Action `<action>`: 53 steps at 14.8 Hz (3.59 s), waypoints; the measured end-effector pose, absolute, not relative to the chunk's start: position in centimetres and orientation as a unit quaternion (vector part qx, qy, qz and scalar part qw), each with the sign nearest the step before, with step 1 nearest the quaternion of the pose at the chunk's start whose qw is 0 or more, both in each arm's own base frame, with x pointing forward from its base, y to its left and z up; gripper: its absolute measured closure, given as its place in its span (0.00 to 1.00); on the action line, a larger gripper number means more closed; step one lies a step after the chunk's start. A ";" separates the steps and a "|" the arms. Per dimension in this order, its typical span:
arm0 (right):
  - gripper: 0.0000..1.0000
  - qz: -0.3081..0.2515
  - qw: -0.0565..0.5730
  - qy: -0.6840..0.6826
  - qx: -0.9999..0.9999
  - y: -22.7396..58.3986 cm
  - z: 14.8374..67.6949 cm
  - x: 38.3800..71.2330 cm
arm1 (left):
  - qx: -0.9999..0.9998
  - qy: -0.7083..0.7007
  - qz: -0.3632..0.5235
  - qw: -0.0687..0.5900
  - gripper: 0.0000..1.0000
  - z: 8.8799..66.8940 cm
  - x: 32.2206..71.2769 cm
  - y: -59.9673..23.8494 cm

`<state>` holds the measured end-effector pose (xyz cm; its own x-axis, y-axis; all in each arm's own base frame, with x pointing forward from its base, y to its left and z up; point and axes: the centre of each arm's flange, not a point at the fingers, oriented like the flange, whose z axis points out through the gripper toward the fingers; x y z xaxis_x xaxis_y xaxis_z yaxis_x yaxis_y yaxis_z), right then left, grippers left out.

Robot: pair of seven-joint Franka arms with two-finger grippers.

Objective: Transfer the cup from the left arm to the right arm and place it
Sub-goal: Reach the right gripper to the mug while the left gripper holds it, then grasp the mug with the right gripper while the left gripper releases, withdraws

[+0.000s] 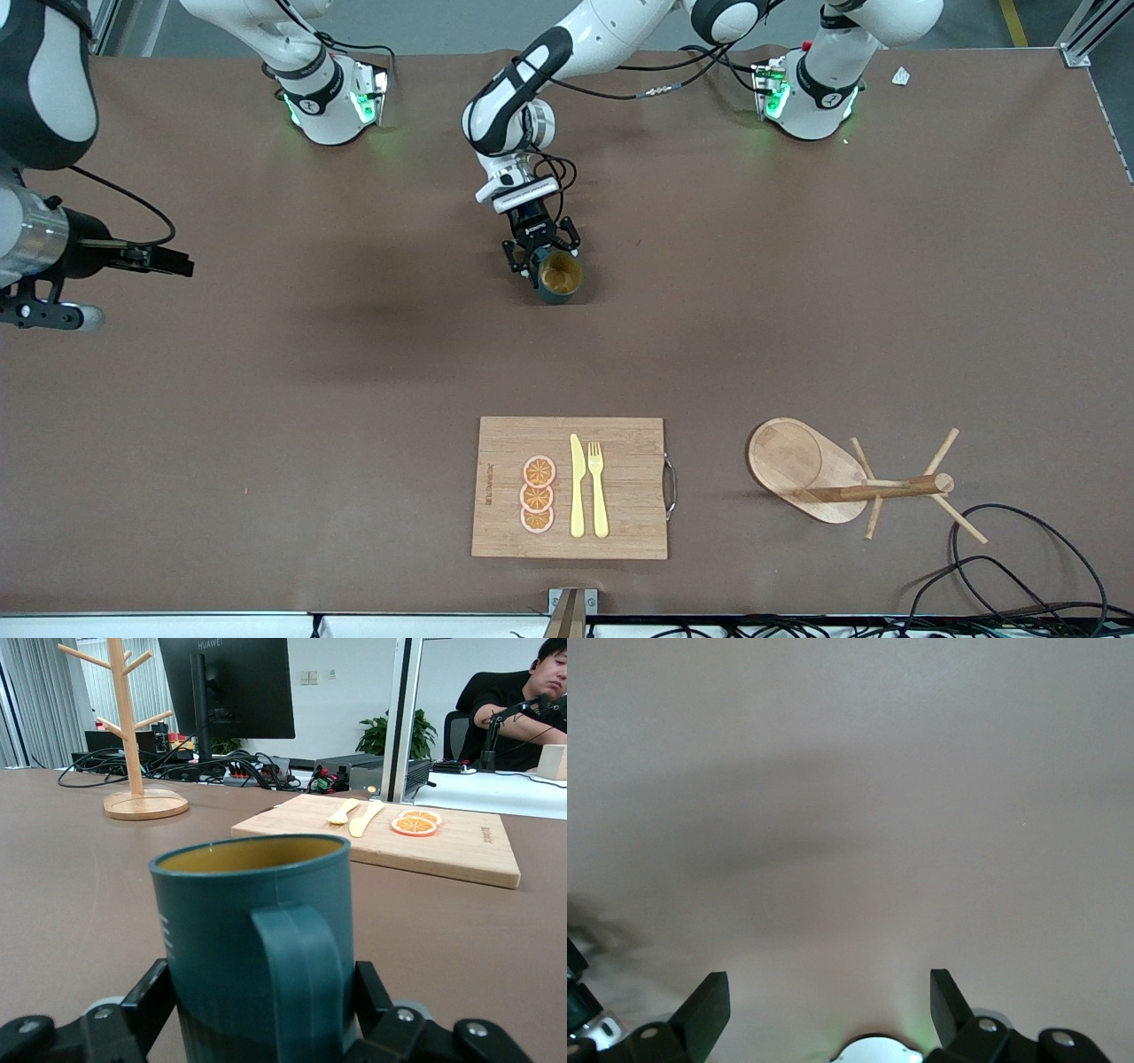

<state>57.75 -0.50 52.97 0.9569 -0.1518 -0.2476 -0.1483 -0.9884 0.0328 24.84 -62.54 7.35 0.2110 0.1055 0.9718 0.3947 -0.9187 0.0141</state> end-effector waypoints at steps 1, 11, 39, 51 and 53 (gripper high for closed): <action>0.00 -0.126 0.003 -0.088 0.988 0.3 53.0 57.8 | -0.769 -0.162 -0.607 0.120 0.08 7.2 24.8 -62.5; 0.00 -0.112 -0.010 -0.183 0.977 11.3 53.4 57.3 | -0.782 -0.181 -0.583 0.128 0.00 12.4 23.6 -64.6; 0.00 -0.029 -0.042 0.009 0.999 32.7 34.8 55.8 | -0.915 -0.266 -0.250 0.173 0.00 56.0 46.9 -38.7; 0.05 0.002 -0.050 0.103 0.993 41.7 28.7 47.1 | -0.969 -0.173 -0.074 0.157 0.00 63.5 53.0 -16.6; 0.05 -0.001 -0.047 0.110 0.993 42.4 27.9 46.5 | -0.980 -0.130 -0.049 0.141 0.00 64.3 52.8 -14.1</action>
